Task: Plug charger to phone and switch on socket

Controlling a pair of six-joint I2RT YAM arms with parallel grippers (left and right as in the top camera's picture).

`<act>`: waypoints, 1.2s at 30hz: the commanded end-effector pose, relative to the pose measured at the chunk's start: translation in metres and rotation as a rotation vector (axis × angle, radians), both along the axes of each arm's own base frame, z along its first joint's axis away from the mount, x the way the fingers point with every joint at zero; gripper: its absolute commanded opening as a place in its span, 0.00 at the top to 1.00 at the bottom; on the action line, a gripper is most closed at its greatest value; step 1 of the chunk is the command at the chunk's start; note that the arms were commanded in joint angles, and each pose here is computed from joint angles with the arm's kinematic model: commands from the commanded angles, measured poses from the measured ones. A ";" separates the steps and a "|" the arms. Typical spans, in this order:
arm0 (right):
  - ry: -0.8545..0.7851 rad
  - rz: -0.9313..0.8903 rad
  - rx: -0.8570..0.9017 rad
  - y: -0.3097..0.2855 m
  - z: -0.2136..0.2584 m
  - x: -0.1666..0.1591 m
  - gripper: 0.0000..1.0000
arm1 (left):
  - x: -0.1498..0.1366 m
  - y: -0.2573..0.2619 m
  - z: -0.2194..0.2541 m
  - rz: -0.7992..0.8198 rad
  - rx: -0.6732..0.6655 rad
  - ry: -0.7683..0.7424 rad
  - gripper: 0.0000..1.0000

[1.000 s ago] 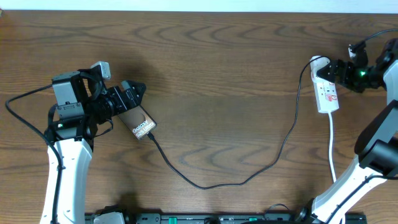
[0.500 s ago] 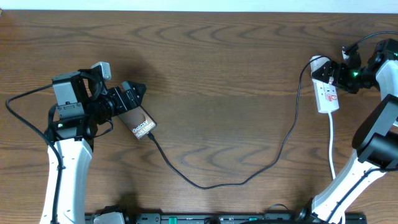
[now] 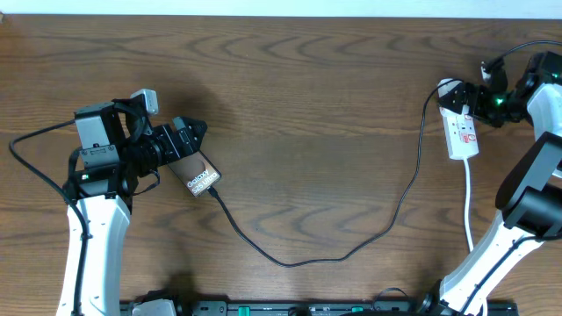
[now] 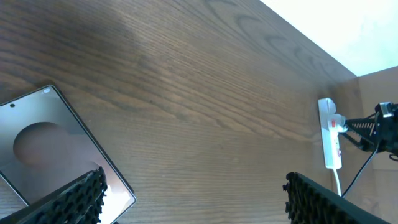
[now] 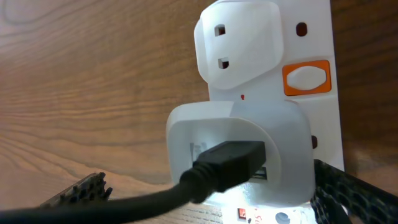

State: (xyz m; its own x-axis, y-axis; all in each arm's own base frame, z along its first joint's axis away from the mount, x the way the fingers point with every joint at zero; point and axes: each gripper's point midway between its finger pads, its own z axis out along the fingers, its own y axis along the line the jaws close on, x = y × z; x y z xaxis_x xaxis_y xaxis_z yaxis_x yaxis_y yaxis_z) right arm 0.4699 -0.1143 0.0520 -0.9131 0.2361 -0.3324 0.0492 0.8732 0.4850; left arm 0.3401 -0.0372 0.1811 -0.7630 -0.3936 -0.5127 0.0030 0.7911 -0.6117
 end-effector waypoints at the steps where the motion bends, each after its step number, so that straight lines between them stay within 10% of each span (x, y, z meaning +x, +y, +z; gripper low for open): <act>1: 0.016 0.006 0.043 0.015 -0.004 0.004 0.01 | 0.000 0.001 -0.003 -0.008 0.021 -0.001 0.10; 36: 0.107 -0.065 -0.010 0.004 -0.014 -0.006 0.01 | -0.004 0.000 -0.006 -0.010 0.020 0.019 0.09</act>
